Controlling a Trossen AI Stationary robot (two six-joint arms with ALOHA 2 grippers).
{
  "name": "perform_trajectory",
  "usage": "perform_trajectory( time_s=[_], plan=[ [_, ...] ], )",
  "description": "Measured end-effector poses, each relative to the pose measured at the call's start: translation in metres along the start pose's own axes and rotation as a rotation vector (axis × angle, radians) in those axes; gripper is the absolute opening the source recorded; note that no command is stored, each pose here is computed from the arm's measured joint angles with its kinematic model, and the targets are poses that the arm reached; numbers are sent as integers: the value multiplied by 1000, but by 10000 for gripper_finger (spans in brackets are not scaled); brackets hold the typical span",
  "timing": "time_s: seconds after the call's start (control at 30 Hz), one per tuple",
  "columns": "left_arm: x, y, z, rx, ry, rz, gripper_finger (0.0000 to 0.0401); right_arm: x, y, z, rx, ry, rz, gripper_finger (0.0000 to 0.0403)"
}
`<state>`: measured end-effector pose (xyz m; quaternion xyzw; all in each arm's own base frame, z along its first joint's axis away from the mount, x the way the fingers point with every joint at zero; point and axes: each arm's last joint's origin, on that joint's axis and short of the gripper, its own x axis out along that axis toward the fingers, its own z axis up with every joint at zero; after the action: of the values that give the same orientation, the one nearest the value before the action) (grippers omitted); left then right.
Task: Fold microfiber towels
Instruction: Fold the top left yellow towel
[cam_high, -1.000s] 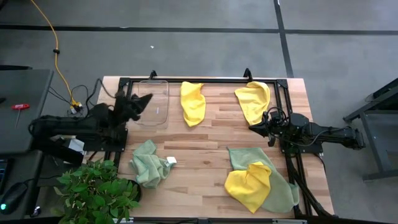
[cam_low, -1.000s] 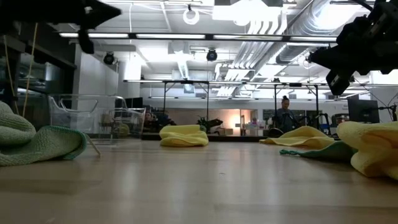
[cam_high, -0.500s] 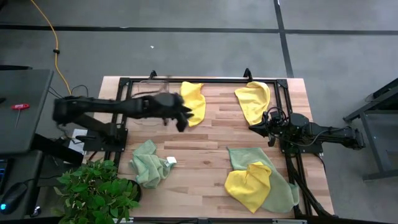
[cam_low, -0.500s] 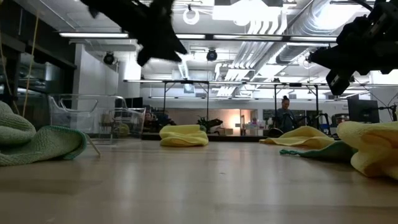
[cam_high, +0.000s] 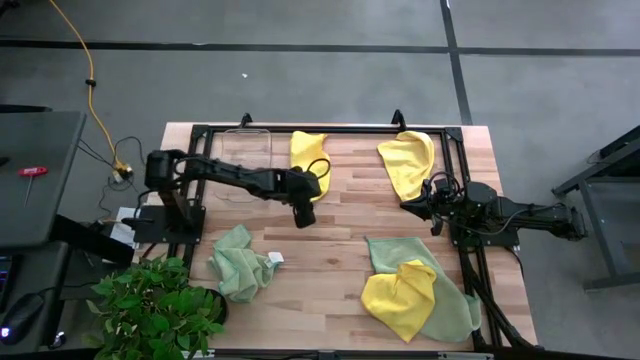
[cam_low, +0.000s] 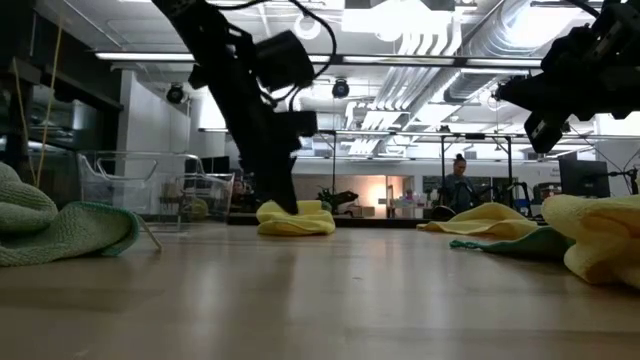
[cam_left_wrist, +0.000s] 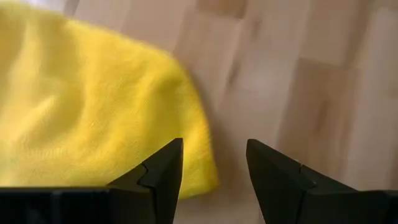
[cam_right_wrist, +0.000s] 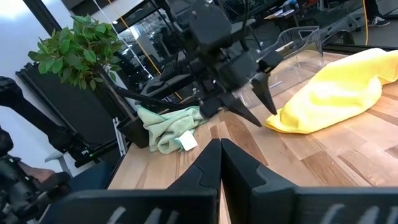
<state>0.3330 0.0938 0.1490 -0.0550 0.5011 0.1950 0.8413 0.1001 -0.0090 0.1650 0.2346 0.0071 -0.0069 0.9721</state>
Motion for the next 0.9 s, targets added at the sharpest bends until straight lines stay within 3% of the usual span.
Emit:
perform_trajectory(
  time_s=[0.4, 0.53, 0.73, 0.9],
  plan=[
    [21, 0, -8, 69, 57, 119, 159, 0, 0, 0, 0, 1, -1, 0],
    [20, 1, -7, 67, 49, 120, 120, 0, 0, 0, 0, 1, -1, 0],
    [14, 1, -5, 75, 34, 75, 14, 0, 0, 0, 0, 1, 0, 0],
    [-10, 2, 6, 36, -49, -47, 10, 0, 0, 0, 0, 1, -1, 0]
  ],
)
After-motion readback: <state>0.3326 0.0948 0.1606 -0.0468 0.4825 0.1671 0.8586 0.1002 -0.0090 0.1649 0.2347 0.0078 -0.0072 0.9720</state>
